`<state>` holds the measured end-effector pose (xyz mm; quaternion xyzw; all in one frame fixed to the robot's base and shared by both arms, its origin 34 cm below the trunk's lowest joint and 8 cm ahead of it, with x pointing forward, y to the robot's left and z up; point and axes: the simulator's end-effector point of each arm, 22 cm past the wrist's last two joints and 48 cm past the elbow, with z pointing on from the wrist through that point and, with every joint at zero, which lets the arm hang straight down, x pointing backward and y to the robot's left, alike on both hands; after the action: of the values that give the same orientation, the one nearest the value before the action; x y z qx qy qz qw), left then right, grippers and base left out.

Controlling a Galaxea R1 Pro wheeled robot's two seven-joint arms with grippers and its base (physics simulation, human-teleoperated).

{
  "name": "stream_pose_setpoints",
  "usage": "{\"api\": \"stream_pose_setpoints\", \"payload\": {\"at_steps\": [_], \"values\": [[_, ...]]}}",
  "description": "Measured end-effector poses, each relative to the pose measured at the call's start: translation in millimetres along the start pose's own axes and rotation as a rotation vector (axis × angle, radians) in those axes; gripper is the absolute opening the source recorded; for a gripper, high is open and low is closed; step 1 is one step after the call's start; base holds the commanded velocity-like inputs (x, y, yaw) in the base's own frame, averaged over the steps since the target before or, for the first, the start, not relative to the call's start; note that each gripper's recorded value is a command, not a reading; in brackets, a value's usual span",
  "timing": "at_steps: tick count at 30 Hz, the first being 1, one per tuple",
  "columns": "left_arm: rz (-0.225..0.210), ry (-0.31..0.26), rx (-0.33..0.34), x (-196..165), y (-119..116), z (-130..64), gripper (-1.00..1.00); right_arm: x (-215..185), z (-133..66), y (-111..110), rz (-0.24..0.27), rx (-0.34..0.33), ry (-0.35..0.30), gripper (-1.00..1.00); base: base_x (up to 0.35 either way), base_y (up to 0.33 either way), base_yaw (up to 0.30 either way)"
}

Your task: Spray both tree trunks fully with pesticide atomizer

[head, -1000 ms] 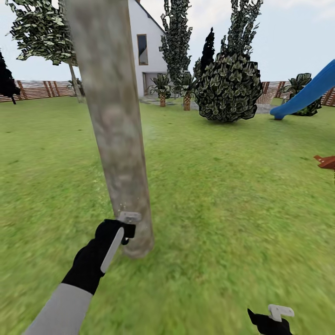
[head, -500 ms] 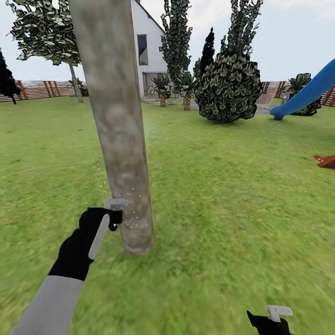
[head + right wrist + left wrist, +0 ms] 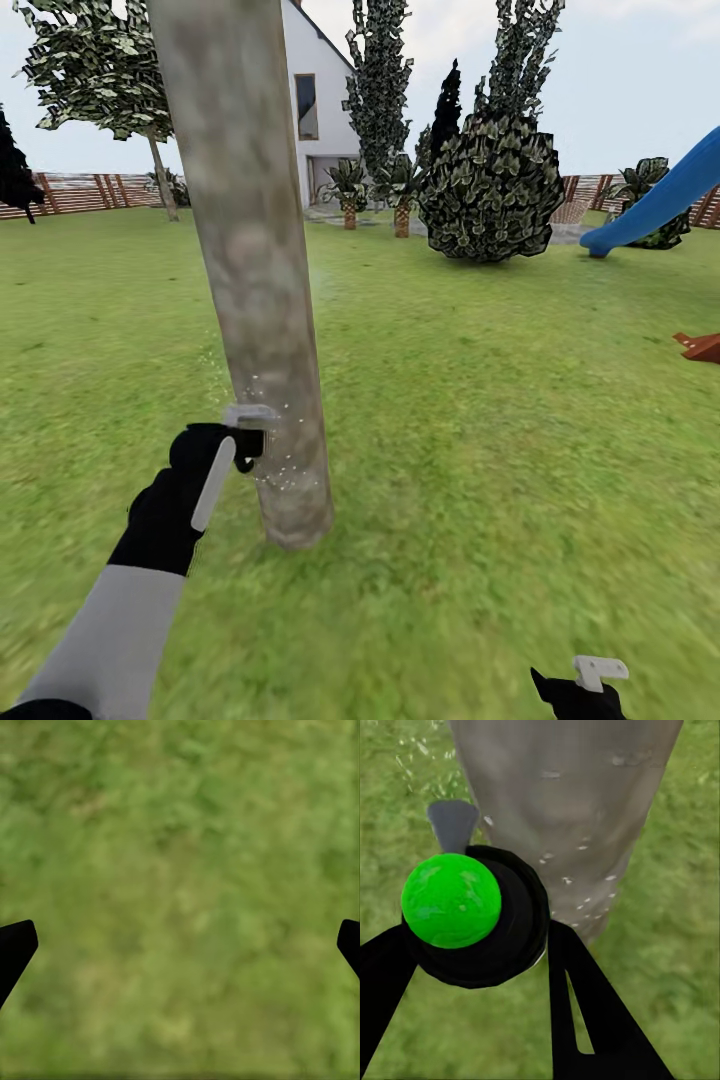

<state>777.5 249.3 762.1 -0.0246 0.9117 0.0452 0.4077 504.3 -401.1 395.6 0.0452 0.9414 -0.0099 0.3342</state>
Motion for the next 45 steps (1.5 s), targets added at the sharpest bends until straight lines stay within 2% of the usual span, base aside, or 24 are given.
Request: {"api": "stream_pose_setpoints", "payload": {"at_steps": [6, 9, 11, 13, 15, 17, 19, 21, 35, 45], "values": [[0.014, 0.032, -0.025, 21, 12, 7.1, -1.00, 0, 0.1, 0, 0.000, 0.000, 0.000, 1.00, 0.000, 0.000, 0.000], [0.025, 0.103, -0.044, 72, 24, 16.2, -1.00, 0, 0.1, 0, 0.000, 0.000, 0.000, 1.00, 0.000, 0.000, 0.000], [0.029, 0.153, -0.041, 113, 22, 20.7, -1.00, 0, 0.0, 0, 0.001, 0.000, -0.001, 1.00, 0.000, 0.000, 0.000], [0.029, 0.205, -0.046, 148, 21, 34.9, -1.00, 0, 0.0, 0, 0.001, 0.001, -0.001, 1.00, 0.000, 0.000, 0.000], [0.016, 0.205, -0.056, 169, 22, 51.0, -1.00, 0, 0.0, 0, 0.002, 0.001, -0.002, 1.00, 0.000, 0.000, 0.000], [0.005, 0.240, -0.068, 206, 23, 67.8, -1.00, -1, 0.1, 0, 0.002, 0.001, -0.006, 1.00, 0.000, 0.000, 0.000], [-0.009, 0.222, -0.082, 220, 26, 77.3, -1.00, -3, 0.0, 0, -0.001, 0.001, -0.013, 1.00, 0.000, 0.000, 0.000], [-0.015, 0.242, -0.089, 238, 29, 82.1, -1.00, -3, 0.1, 0, -0.001, 0.000, -0.015, 1.00, 0.000, 0.000, 0.059], [-0.012, 0.257, -0.087, 247, 26, 83.2, -1.00, -3, 0.0, 0, -0.001, 0.001, -0.015, 1.00, 0.000, -0.206, 0.097], [-0.012, 0.259, -0.081, 248, 21, 82.8, -1.00, -3, 0.0, 0, -0.001, 0.001, -0.015, 1.00, 0.000, -0.275, 0.267]]}}
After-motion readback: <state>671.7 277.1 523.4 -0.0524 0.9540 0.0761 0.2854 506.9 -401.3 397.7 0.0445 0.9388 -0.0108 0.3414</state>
